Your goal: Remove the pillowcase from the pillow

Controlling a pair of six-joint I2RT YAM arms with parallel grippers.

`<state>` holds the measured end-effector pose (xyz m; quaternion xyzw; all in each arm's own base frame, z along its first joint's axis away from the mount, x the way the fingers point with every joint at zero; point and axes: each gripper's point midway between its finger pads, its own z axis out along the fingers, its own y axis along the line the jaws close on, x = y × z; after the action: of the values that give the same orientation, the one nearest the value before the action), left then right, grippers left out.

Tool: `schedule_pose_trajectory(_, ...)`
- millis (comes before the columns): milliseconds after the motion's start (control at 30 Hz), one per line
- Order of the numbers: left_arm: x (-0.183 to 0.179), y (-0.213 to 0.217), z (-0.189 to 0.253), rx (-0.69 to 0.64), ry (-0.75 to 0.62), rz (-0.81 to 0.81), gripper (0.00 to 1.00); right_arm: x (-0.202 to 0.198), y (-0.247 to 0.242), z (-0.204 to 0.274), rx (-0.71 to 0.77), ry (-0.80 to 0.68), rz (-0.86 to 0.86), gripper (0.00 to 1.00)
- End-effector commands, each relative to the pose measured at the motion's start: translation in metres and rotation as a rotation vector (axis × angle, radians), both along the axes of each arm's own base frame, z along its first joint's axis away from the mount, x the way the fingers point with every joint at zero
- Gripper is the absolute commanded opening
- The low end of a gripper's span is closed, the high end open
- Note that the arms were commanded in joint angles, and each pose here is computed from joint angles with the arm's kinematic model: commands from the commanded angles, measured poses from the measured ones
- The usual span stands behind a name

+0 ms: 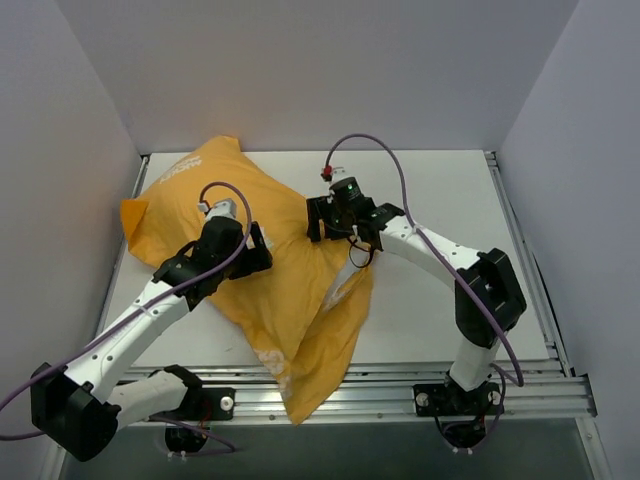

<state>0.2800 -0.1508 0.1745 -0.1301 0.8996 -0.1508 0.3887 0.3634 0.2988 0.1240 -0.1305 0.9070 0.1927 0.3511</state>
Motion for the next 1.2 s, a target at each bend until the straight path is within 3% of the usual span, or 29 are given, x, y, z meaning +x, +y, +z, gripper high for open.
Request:
schedule_pose_trajectory(0,-0.018,-0.034,0.022,0.093,-0.054,-0.277,0.94,0.034,-0.014,0.055,-0.044,-0.163,-0.059,0.74)
schedule_pose_trajectory(100,-0.03,-0.039,0.026,0.25,-0.107,-0.329,0.94,0.03,-0.024,0.089,-0.01,-0.209,-0.105,0.79)
schedule_pose_trajectory(333,-0.059,-0.093,0.043,0.369,-0.217,-0.408,0.94,-0.019,-0.07,0.131,0.101,-0.261,-0.214,0.84)
schedule_pose_trajectory(600,-0.049,-0.131,0.011,0.567,-0.175,-0.286,0.94,-0.071,-0.114,0.1,0.131,-0.208,-0.299,0.83)
schedule_pose_trajectory(900,-0.045,-0.125,-0.021,0.627,-0.109,-0.172,1.0,-0.113,-0.114,0.065,0.254,-0.108,-0.269,0.81)
schedule_pose_trajectory(1167,-0.047,-0.112,-0.018,0.63,-0.111,-0.141,0.7,-0.13,-0.104,0.024,0.321,-0.022,-0.23,0.77)
